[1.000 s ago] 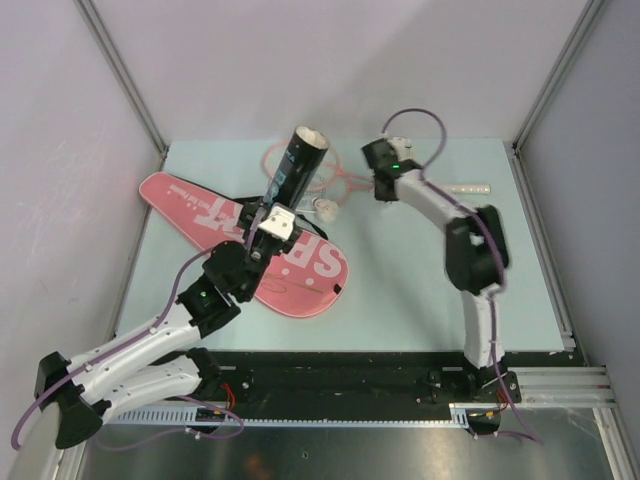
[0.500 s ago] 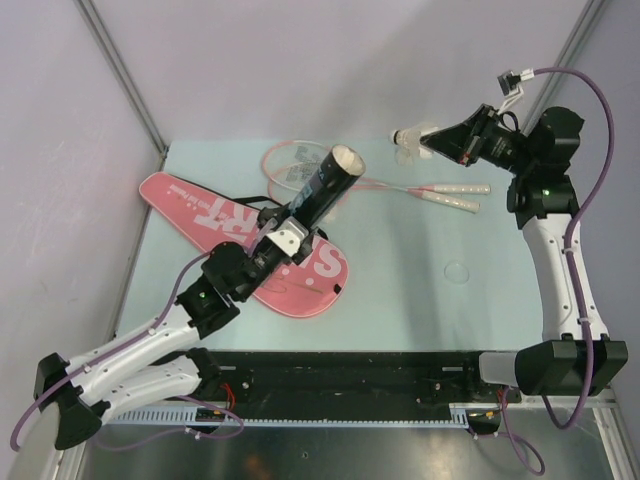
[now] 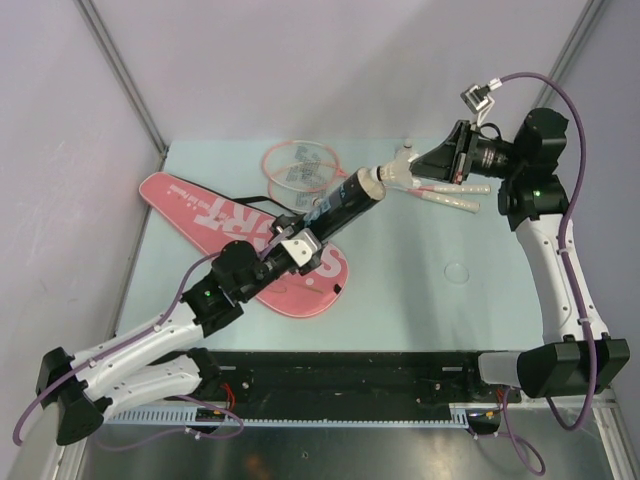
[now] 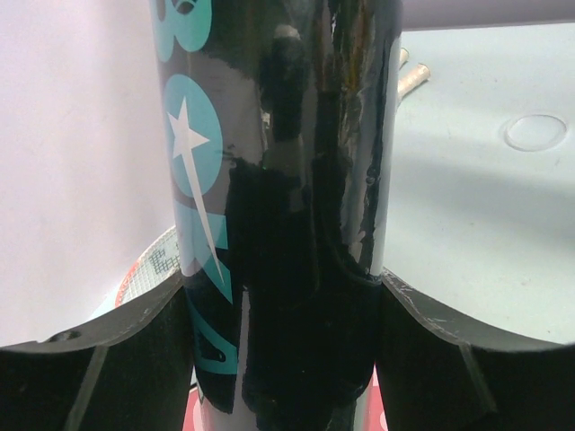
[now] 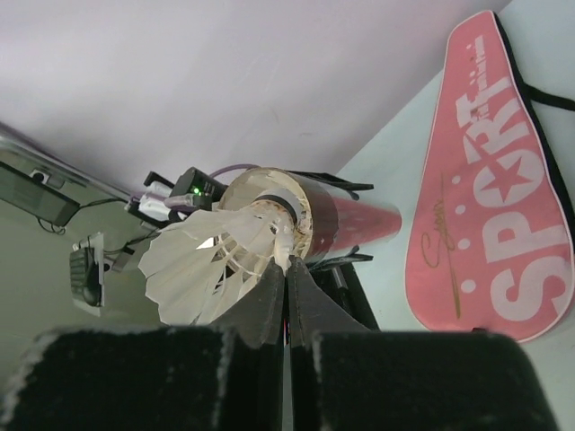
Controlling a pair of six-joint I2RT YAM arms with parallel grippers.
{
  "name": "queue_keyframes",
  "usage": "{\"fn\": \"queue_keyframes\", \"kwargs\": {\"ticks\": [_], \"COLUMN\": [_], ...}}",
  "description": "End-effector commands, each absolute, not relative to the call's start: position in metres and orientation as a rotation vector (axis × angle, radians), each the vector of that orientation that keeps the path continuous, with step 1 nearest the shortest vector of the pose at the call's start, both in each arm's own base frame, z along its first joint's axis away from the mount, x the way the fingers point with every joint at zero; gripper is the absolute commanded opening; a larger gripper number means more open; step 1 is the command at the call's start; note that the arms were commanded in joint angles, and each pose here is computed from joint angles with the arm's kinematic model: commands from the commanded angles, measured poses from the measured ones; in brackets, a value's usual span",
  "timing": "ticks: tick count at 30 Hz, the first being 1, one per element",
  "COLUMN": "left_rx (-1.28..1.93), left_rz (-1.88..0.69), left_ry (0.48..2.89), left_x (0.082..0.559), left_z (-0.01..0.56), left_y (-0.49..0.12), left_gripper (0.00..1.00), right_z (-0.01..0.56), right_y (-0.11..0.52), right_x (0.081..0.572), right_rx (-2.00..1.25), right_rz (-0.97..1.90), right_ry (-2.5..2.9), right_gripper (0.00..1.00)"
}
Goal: Pack up the badminton gear
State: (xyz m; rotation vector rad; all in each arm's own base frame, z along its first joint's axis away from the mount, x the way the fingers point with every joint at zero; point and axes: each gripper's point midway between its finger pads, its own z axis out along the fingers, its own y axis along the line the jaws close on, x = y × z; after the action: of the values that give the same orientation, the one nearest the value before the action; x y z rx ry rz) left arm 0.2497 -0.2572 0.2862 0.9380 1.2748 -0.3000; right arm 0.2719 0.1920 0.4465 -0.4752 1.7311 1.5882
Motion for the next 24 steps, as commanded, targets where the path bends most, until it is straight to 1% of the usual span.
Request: {"fn": "queue_keyframes", "kwargs": {"ticks": [1,2,4,5,6,8,9,10,11,12,13,17,19,23,24], "left_rx": [0.924,0.926,0.932,0.938,0.937,0.941,0.948,0.951,0.956,0.955,0.954,0.950,0.957,0.940,0.933], "left_rz": [-0.297,-0.301,-0.317,-0.320,-0.322,-0.323,-0.322,-0.321,-0.320,-0.321,-0.322,-0.325,-0.349,-0.355,-0.353], "left_ry": [1.185,1.182,1.168,1.166,1.163,1.155,1.154,1.155,1.155,1.152,1.151,1.146,1.136,1.139,1.138], "left_x": [0.247,0.246,0.243,0.242,0.241,0.239,0.238,0.238,0.238,0.237,0.237,0.236,0.232,0.231,0.232], "left_z": [0.314,0.315,0.317,0.316,0.317,0.318,0.317,0.317,0.316,0.317,0.318,0.320,0.322,0.324,0.325], "left_y": [-0.260,-0.261,-0.262,-0.263,-0.262,-0.263,-0.264,-0.264,-0.265,-0.264,-0.264,-0.264,-0.266,-0.264,-0.263], "left_gripper": [0.12,0.12,0.12,0.12,0.12,0.13,0.12,0.12,0.12,0.12,0.12,0.12,0.12,0.11,0.11], "right_z": [0.451,0.442,0.439,0.412,0.404,0.405,0.406,0.411,0.406,0.402,0.400,0.384,0.377,0.359,0.355], "right_y": [0.199,0.202,0.205,0.209,0.212,0.221,0.228,0.228,0.222,0.221,0.219,0.224,0.242,0.260,0.258], "right_x": [0.246,0.246,0.252,0.255,0.257,0.260,0.259,0.260,0.268,0.271,0.272,0.279,0.271,0.277,0.274], "right_rx": [-0.601,-0.558,-0.572,-0.551,-0.570,-0.600,-0.614,-0.615,-0.569,-0.598,-0.610,-0.650,-0.709,-0.706,-0.697], "right_rz": [1.581,1.589,1.516,1.414,1.346,1.332,1.335,1.299,1.196,1.143,1.128,1.097,1.105,1.057,1.069], "right_ry": [1.710,1.772,1.807,1.927,1.973,2.001,1.995,1.977,2.019,2.022,2.032,2.083,2.096,2.125,2.126], "right_gripper": [0.00,0.00,0.00,0.00,0.00,0.00,0.07,0.19,0.30,0.42,0.46,0.58,0.59,0.63,0.66]}}
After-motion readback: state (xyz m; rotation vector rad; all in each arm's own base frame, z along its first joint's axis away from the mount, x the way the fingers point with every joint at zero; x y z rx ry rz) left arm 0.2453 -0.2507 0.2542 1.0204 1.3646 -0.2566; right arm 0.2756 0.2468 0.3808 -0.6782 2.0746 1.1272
